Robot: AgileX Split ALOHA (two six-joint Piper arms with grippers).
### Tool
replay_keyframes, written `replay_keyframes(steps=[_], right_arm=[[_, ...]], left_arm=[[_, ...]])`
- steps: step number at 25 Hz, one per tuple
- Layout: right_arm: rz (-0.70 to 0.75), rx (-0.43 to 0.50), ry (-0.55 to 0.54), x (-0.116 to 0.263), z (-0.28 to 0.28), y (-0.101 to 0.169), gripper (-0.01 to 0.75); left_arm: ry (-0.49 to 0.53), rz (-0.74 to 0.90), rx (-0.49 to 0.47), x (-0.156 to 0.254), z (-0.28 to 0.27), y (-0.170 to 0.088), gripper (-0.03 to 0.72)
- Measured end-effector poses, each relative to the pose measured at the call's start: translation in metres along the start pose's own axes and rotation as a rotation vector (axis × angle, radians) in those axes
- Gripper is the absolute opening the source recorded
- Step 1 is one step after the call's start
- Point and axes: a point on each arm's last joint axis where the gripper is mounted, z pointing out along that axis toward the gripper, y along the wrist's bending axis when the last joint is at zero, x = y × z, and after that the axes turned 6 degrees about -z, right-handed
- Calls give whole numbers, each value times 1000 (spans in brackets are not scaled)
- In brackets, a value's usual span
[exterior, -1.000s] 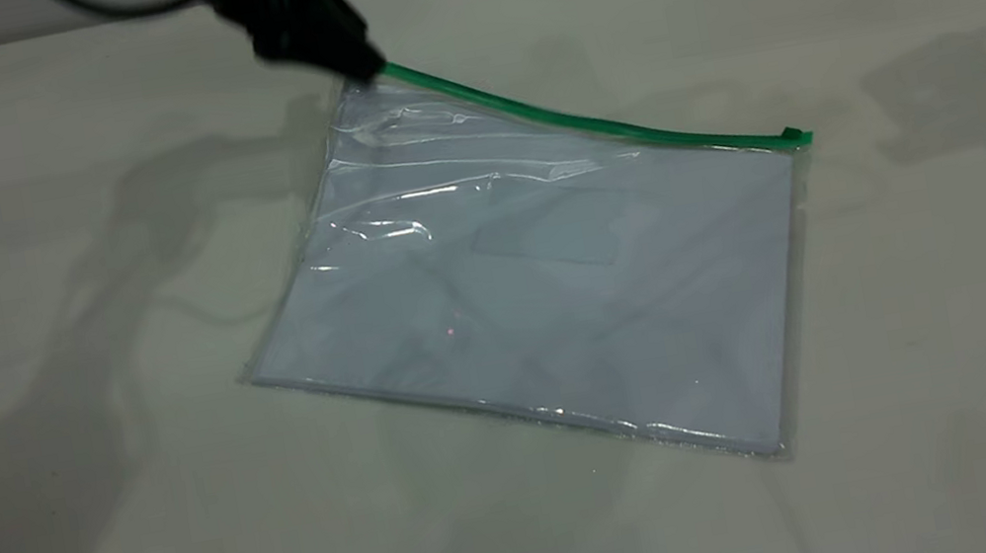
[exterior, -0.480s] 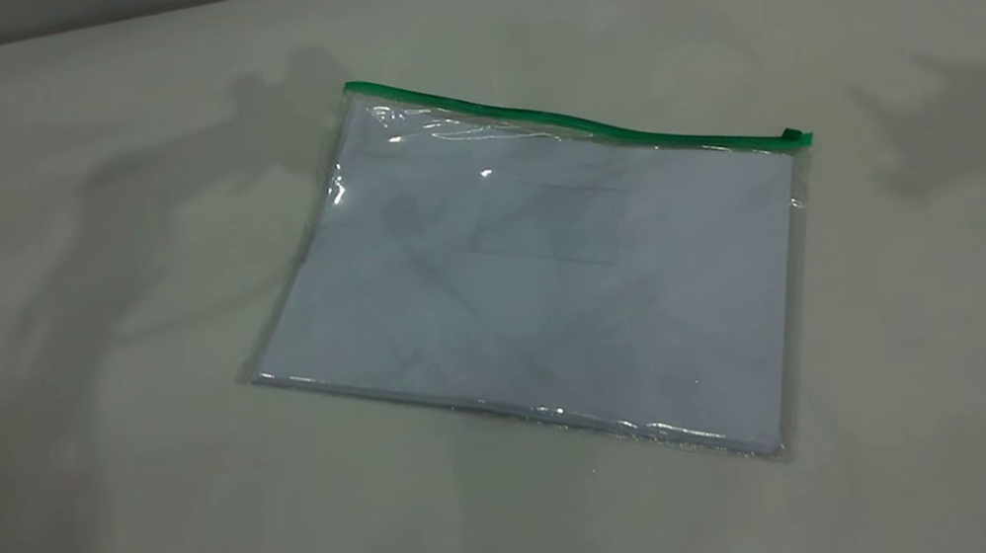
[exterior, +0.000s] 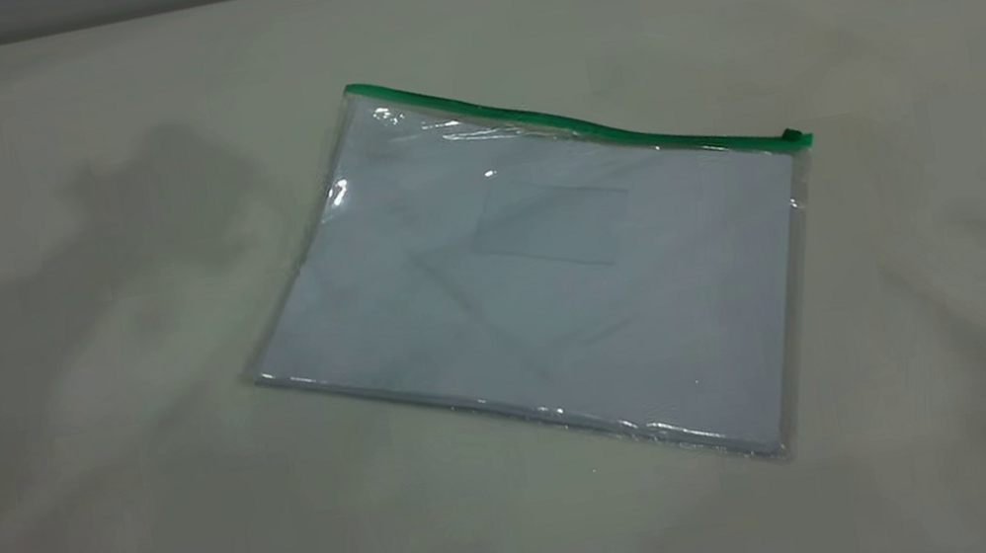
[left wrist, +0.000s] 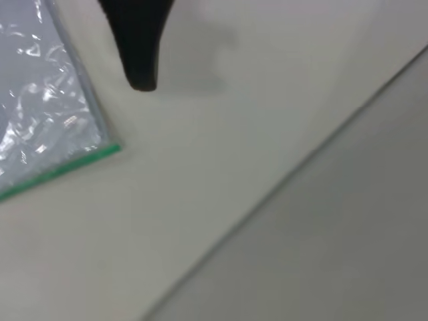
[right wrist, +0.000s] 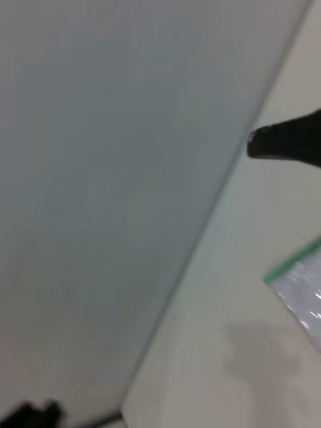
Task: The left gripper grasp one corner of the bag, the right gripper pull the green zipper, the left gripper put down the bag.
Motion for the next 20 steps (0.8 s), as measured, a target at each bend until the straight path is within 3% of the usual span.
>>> replay_keyframes(steps=[6,11,20], right_arm=[[-59,-5,12,-4,-51,34,550],[-89,-8,16,1,-99,70,550],[36,-2,117,66,-123,108,551]], left_arm=[[-84,-135,-116,2,-59,-3,588],[-110,-241,-148,17,-92,-12,588],[98,-313,-90,112,-99,-52,588]])
